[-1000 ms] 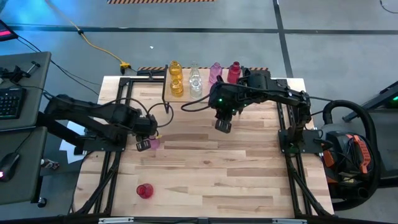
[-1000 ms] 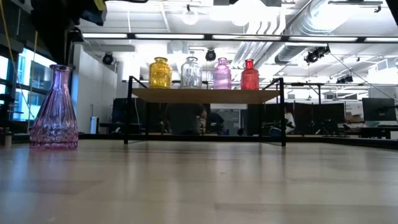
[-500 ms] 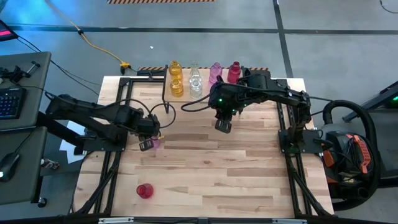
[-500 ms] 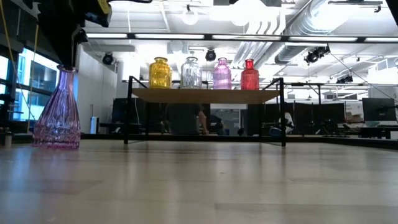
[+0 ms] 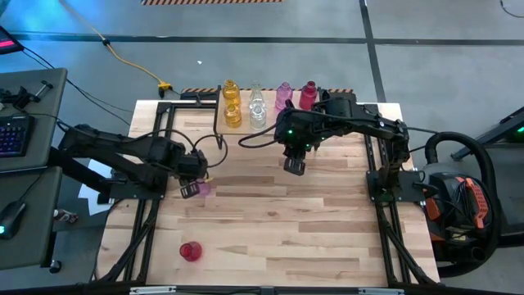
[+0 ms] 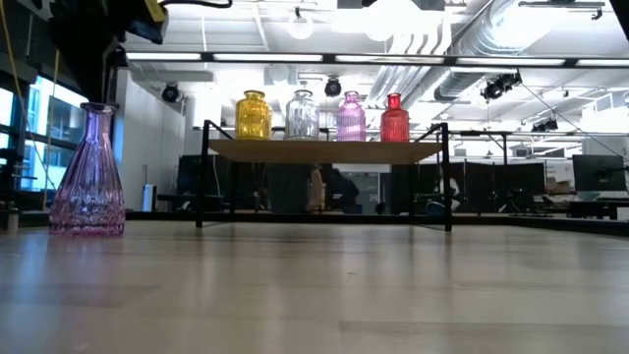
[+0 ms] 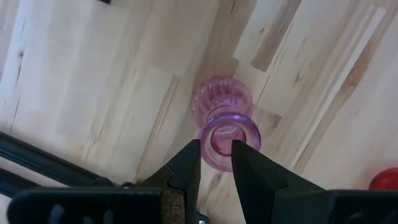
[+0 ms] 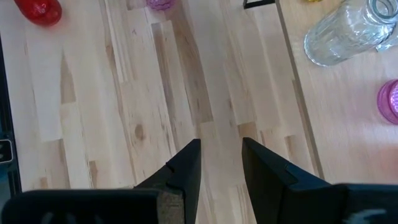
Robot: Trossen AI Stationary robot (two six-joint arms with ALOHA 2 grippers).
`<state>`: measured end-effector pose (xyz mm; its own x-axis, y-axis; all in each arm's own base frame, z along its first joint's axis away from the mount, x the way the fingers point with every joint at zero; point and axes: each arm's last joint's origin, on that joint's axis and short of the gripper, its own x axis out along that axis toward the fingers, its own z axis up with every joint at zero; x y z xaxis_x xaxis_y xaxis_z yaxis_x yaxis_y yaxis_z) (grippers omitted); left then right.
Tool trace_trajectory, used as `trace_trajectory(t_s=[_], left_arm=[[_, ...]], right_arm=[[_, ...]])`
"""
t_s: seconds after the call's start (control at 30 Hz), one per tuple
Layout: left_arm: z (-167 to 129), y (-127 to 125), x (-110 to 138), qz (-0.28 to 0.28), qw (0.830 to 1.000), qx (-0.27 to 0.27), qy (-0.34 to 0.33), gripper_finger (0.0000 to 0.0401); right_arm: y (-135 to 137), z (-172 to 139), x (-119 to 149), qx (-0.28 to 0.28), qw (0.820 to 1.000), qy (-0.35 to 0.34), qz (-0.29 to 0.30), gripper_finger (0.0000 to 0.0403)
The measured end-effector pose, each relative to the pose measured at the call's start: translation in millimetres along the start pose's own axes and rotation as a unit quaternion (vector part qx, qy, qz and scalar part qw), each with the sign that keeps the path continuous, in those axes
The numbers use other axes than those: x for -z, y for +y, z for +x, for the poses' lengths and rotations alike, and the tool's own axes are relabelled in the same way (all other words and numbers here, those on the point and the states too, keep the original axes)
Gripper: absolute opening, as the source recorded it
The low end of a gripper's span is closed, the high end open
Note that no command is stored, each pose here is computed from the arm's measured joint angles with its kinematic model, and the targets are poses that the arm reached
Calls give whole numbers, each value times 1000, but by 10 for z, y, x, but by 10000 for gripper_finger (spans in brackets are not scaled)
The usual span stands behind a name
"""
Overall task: Sort vases onto shelf
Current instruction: Put the purple vase on the shelf aligned with the other purple vase
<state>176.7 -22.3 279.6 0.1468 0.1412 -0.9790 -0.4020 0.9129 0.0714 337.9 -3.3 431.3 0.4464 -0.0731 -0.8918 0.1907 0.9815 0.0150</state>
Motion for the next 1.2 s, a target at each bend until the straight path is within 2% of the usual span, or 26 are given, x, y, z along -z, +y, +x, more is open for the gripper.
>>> trace_trajectory(t_s=[0.13, 0.4, 0.53, 0.7, 1.0, 1.2], left_arm=[[24, 25, -25, -10, 1000, -1, -2, 82], [264, 52, 25, -35, 999, 8, 21, 82], [225, 42, -3, -36, 999, 19, 7, 67], [193, 20, -27, -37, 998, 43, 6, 25], [184, 15, -34, -35, 998, 46, 3, 22], [24, 18, -108, -38, 998, 44, -27, 6]], right_arm=[[0, 0, 0, 0, 1000, 0, 0, 99], [0, 0, 0, 0, 1000, 0, 0, 99], [0, 0, 0, 0, 1000, 0, 0, 99], [0, 0, 0, 0, 1000, 0, 0, 99], [0, 0, 0, 0, 1000, 0, 0, 99], [14, -1, 3, -4, 1000, 0, -2, 99]])
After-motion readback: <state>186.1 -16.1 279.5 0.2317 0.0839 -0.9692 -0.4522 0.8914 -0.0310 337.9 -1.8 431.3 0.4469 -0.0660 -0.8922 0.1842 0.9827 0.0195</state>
